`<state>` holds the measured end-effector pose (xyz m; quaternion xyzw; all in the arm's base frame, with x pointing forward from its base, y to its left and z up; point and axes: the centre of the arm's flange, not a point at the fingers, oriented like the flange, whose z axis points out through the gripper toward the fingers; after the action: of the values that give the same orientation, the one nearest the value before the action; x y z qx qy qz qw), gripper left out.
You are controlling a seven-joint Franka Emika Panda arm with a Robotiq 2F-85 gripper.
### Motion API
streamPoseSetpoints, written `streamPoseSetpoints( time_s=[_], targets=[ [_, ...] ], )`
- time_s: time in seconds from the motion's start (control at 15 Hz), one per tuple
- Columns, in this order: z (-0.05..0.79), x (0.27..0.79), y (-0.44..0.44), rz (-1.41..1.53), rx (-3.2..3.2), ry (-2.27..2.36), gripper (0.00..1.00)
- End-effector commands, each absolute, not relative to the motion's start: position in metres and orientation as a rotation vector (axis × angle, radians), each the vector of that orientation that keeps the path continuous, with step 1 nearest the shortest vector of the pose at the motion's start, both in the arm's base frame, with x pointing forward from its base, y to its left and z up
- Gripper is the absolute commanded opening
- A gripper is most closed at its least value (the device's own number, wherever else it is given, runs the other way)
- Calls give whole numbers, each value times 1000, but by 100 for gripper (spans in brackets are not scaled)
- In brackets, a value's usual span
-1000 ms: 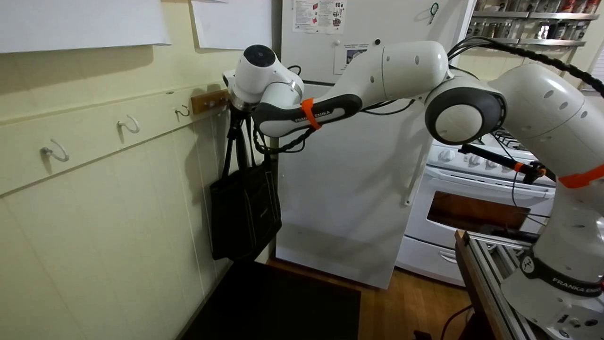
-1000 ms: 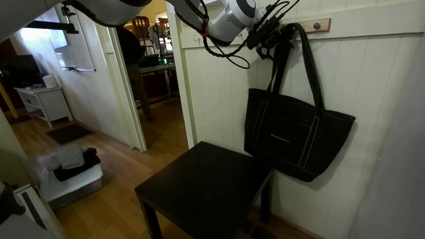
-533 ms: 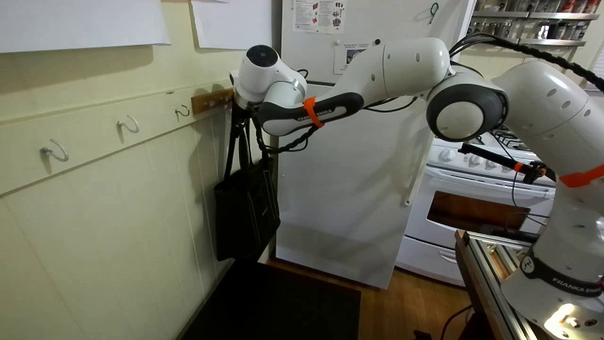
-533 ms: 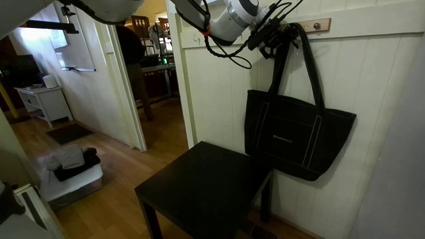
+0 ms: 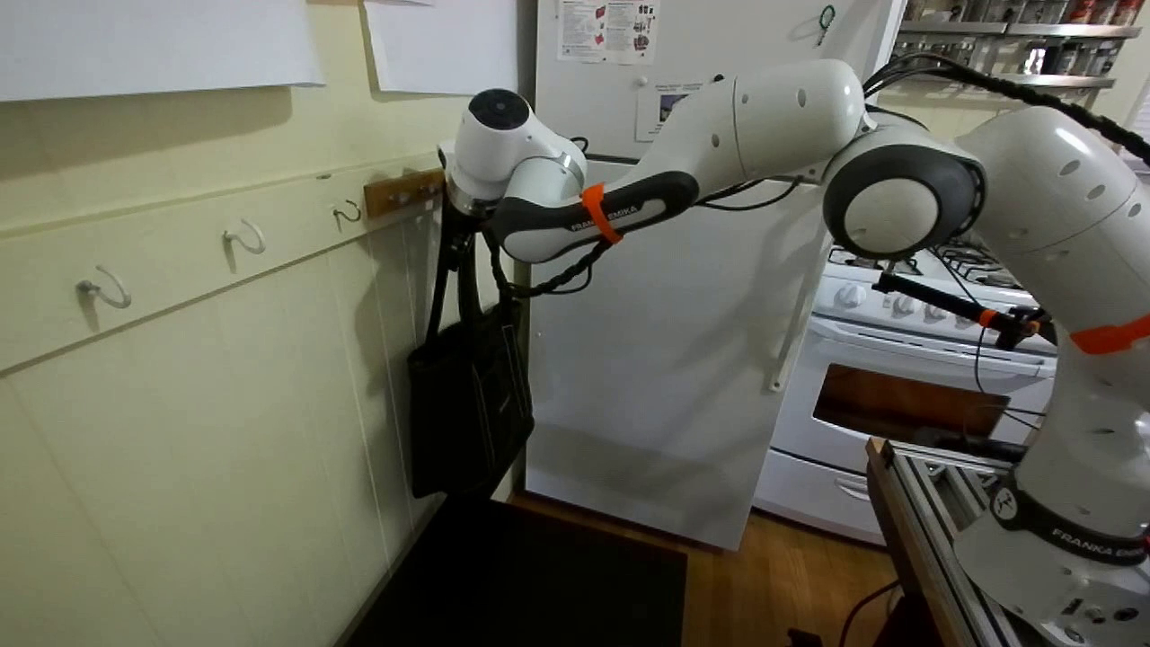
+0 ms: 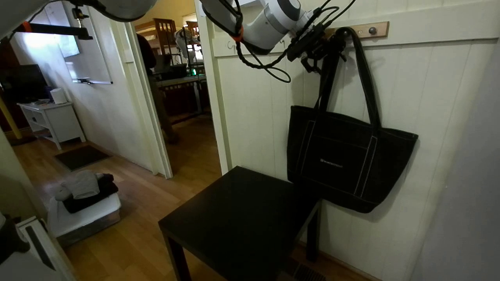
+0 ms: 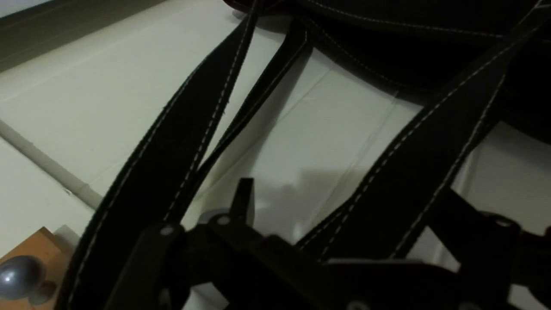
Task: Move the black bag to the next hook on the right
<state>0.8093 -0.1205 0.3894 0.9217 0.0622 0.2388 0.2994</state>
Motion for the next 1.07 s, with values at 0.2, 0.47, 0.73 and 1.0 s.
streamPoseSetpoints(
  time_s=[0.2,0.47,0.73,1.0],
  targets=[
    [386,760,-109,560,2479,141,100],
    [381,751,-109,559,2503,74,100],
    [375,742,-110,549,2523,25,100],
    [382,726,-107,541,2527,12,100]
  ],
)
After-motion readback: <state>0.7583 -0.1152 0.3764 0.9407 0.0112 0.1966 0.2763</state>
